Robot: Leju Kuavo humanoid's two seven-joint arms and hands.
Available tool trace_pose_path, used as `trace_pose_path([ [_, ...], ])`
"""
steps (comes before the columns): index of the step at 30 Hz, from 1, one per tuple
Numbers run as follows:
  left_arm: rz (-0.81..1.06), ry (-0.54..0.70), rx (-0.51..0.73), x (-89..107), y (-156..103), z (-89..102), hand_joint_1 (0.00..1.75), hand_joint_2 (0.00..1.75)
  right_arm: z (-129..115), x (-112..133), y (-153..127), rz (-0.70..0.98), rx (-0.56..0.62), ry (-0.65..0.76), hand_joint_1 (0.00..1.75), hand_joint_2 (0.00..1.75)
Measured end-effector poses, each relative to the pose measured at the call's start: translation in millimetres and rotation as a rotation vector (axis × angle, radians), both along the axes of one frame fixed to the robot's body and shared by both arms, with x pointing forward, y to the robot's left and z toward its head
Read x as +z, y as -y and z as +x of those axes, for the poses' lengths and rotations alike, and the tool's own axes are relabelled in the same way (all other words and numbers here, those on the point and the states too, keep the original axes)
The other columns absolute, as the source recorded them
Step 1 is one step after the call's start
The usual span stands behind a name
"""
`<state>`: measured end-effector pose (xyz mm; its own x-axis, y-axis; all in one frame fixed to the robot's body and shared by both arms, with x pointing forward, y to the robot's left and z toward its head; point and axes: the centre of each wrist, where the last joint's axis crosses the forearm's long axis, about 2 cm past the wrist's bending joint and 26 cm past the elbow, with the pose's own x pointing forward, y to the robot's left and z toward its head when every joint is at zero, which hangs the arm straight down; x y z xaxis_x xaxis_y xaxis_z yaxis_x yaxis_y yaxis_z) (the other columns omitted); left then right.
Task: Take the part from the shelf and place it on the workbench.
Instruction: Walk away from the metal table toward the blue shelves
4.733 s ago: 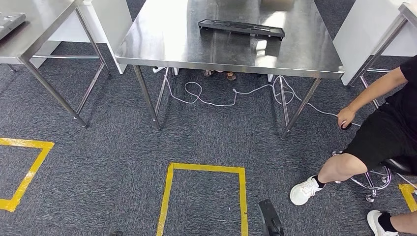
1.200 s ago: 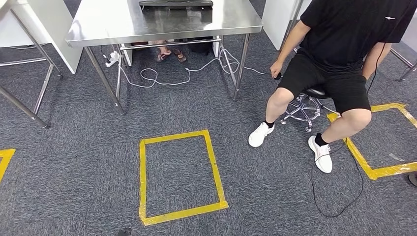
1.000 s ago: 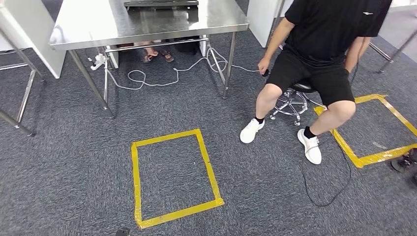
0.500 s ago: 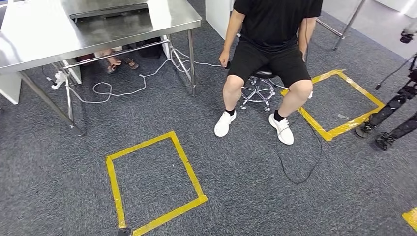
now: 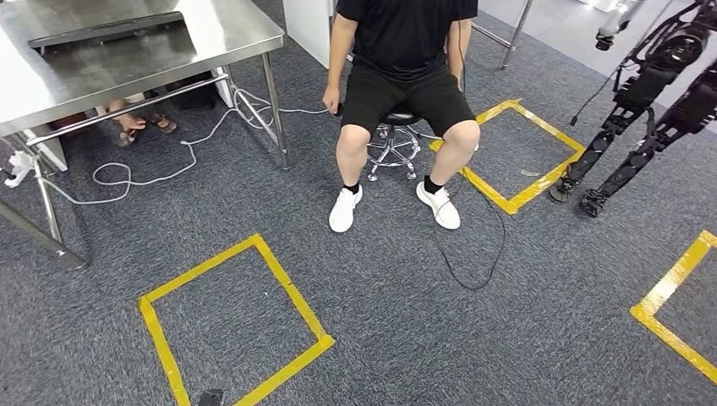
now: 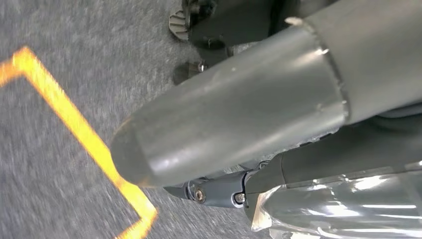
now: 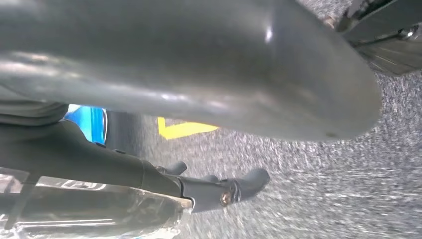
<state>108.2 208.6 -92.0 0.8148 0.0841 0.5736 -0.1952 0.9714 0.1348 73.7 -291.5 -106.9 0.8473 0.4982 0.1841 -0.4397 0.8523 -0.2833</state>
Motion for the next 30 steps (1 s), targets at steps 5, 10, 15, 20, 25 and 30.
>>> trace_pose_path([
  [5,0.0,-0.003,0.001,0.1,0.4,0.1,0.0,0.0,-1.6,-0.3,1.1,-0.004,0.009,-0.008,0.0,0.0],
  [10,0.001,0.003,0.006,0.6,1.0,1.7,0.0,0.0,2.6,0.4,2.0,-0.003,0.019,-0.005,0.0,0.0],
  [15,0.002,0.002,0.007,0.5,1.4,0.9,0.0,0.0,1.6,0.2,2.5,-0.003,0.027,-0.009,0.0,0.0],
  [20,0.005,0.0,0.002,-0.1,1.0,-1.4,0.0,0.0,-0.9,-0.2,1.6,-0.005,0.03,-0.02,0.0,0.0],
  [25,0.007,0.006,-0.007,-0.3,0.9,-1.9,0.0,0.0,-0.8,-0.2,0.6,-0.004,0.03,-0.02,0.0,0.0],
  [30,0.012,0.005,-0.008,0.0,1.9,-1.5,0.0,0.0,-4.1,-0.7,-1.9,-0.004,0.035,-0.027,0.0,0.0],
])
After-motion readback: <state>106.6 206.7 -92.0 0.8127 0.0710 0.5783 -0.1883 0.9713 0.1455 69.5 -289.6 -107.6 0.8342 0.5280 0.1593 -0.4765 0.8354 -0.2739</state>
